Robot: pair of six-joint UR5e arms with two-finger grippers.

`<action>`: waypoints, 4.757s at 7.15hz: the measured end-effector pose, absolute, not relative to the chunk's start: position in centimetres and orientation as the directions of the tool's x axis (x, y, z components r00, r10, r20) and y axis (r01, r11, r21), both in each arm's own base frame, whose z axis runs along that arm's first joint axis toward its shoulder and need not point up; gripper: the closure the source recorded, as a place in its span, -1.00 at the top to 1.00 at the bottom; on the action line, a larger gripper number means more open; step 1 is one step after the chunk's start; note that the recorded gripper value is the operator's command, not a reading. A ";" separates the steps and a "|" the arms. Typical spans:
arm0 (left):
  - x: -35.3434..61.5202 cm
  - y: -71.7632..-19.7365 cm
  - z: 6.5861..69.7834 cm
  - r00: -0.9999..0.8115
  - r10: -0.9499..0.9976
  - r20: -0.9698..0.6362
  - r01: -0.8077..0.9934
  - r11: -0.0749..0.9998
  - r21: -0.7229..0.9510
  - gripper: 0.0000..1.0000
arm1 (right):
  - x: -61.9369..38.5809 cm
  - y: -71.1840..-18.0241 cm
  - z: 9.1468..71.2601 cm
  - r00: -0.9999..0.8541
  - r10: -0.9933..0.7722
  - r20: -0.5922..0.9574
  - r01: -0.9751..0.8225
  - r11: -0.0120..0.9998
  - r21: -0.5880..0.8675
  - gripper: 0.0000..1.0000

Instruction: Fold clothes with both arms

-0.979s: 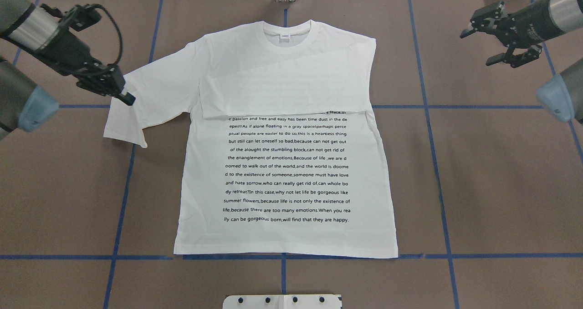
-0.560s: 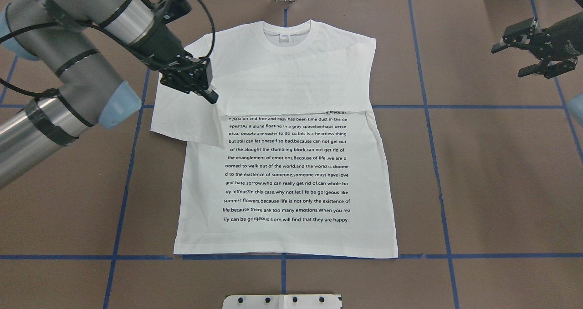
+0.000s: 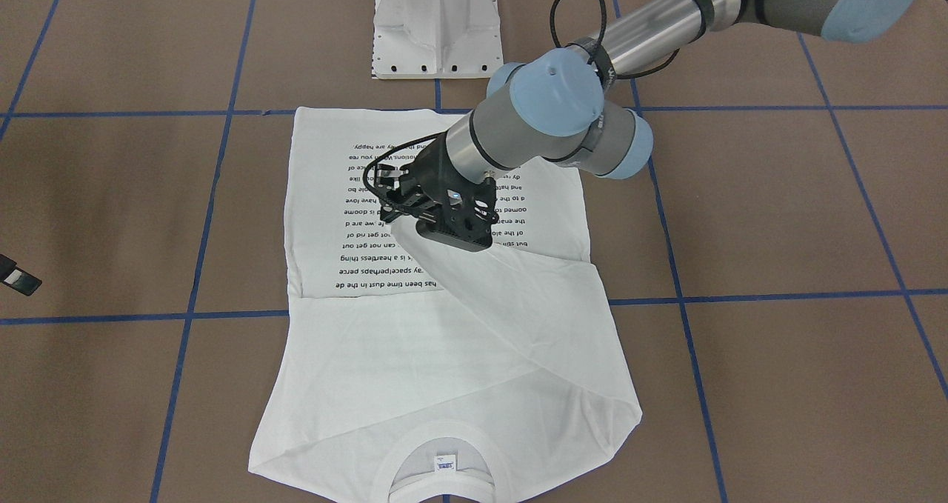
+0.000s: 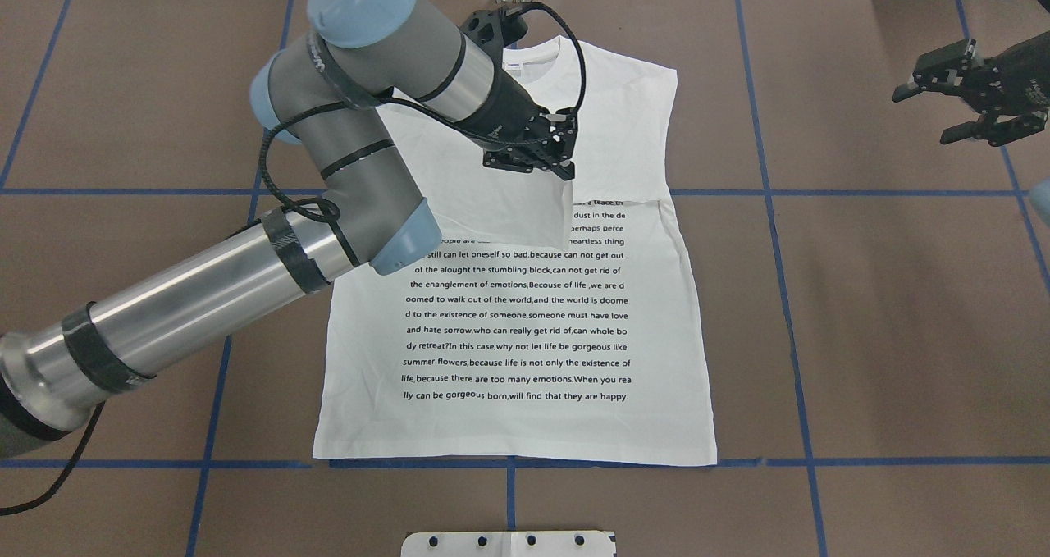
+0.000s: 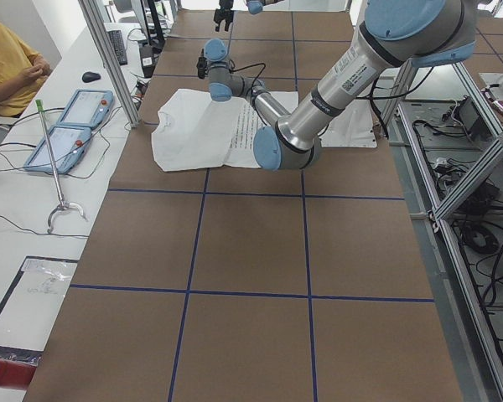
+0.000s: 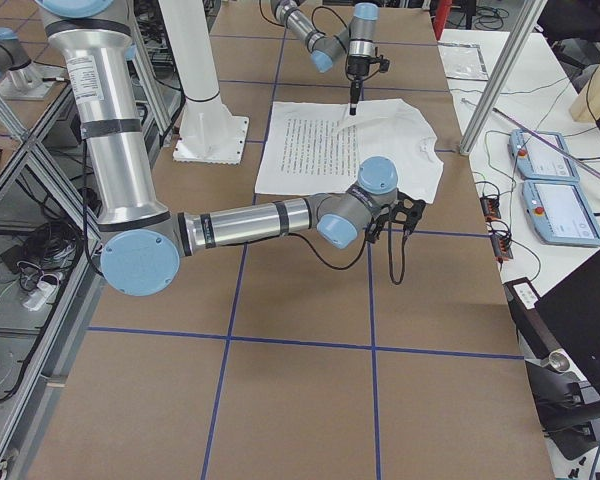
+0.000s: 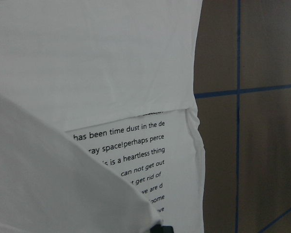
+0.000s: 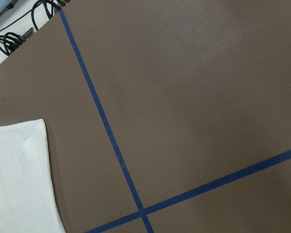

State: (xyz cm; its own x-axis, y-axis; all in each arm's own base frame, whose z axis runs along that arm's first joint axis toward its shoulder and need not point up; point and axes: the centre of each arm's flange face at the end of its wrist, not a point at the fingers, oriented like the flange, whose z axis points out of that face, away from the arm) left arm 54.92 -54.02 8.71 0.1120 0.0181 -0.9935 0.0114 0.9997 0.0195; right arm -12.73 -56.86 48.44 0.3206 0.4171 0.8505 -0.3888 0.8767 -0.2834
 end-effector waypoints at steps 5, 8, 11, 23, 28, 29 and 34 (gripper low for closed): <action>66.0 -49.0 7.4 0.109 0.013 -0.994 0.084 0.996 0.022 -0.10 | -12.6 -56.7 47.9 0.316 0.412 0.854 -0.387 0.878 -0.281 1.00; 66.4 -49.0 7.2 0.076 -0.018 -0.997 0.126 0.992 -0.008 0.92 | -13.2 -57.0 47.4 0.318 0.407 0.856 -0.389 0.880 -0.273 1.00; 64.1 -49.7 9.8 0.070 -0.050 -0.996 0.164 0.986 -0.038 0.72 | -21.4 -56.0 43.3 0.320 0.406 0.856 -0.401 0.877 -0.267 1.00; 35.6 -51.2 37.9 0.363 0.130 -0.923 0.139 0.972 0.191 0.74 | -46.1 -17.0 36.4 0.470 0.622 0.626 -0.573 0.754 -0.320 0.79; 35.5 -51.0 38.0 0.366 0.129 -0.922 0.144 0.971 0.193 0.74 | -47.0 -16.1 37.5 0.478 0.627 0.615 -0.584 0.750 -0.311 0.69; 35.4 -51.0 38.2 0.368 0.128 -0.921 0.144 0.971 0.192 0.74 | -47.1 -16.0 37.4 0.478 0.627 0.615 -0.583 0.750 -0.313 0.69; 35.3 -50.8 38.5 0.370 0.128 -0.920 0.145 0.970 0.193 0.74 | -47.4 -16.0 37.7 0.482 0.627 0.612 -0.584 0.751 -0.309 0.46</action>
State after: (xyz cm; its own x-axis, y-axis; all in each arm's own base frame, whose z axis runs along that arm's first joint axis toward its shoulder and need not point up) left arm 35.29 -50.80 38.52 0.3699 0.1282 -0.9202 0.1450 0.9703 0.1934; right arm -47.40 -16.02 37.73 0.4821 0.6272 0.6117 -0.5840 0.7505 -0.3092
